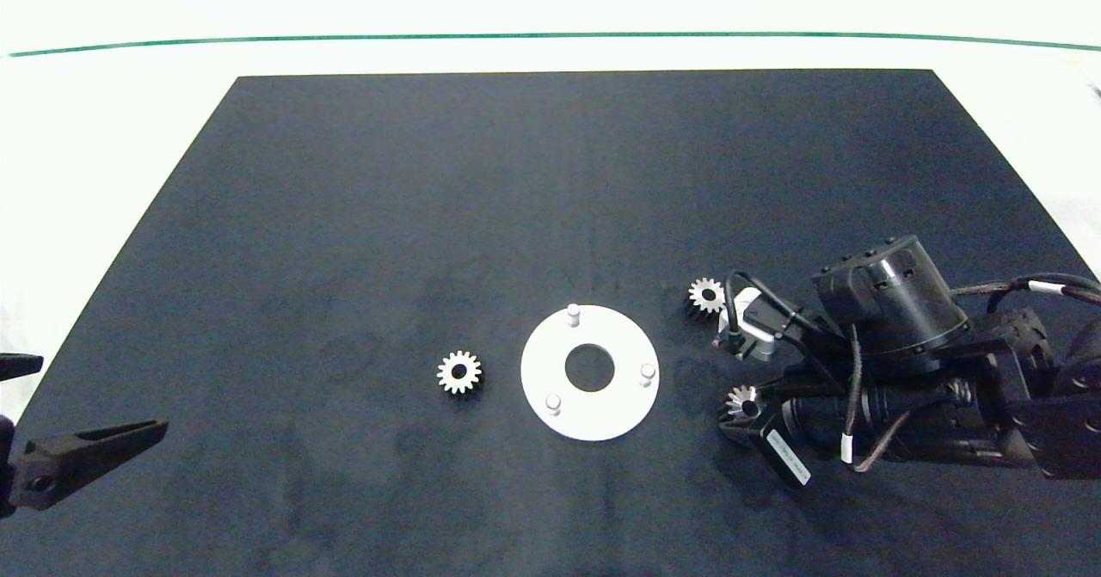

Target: Install three planetary gears onto the carrier pins

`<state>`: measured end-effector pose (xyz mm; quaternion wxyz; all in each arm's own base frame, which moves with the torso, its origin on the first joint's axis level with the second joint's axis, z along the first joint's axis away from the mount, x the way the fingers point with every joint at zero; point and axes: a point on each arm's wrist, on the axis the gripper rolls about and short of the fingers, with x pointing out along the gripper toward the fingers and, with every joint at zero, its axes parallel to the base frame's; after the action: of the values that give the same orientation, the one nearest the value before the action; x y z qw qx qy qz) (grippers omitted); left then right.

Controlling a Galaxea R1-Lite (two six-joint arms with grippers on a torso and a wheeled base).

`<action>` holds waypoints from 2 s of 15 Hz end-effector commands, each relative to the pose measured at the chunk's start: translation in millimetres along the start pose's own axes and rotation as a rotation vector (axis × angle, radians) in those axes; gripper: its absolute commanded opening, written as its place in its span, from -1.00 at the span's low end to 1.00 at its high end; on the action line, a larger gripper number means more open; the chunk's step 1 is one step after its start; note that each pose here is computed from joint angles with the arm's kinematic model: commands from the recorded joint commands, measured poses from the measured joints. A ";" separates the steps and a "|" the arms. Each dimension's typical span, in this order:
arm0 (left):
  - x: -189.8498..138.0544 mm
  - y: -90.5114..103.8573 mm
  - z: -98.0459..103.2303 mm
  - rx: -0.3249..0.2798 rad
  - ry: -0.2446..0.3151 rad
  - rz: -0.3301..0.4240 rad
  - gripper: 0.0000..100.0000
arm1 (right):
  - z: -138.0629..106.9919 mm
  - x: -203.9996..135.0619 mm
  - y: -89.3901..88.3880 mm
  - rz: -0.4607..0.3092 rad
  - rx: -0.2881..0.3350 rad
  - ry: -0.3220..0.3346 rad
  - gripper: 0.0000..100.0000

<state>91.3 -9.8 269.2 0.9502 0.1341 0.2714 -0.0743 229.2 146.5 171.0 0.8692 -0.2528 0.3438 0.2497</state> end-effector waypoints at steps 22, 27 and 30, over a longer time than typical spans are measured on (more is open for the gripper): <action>-6.6 -0.4 1.9 -0.004 0.021 -0.017 1.00 | 83.6 -9.2 32.4 0.062 -0.015 -0.137 -0.50; -6.6 -0.4 1.9 -0.004 0.021 -0.017 1.00 | 80.1 -3.8 41.1 0.084 -0.038 -0.094 -0.50; -7.0 -0.4 1.8 -0.004 0.020 -0.017 1.00 | 79.7 1.4 41.5 0.084 -0.028 -0.080 -0.50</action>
<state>86.6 -10.2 274.6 0.9475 0.1299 0.2810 -0.0796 241.2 225.5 212.0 0.8692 -0.2377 0.3119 0.3013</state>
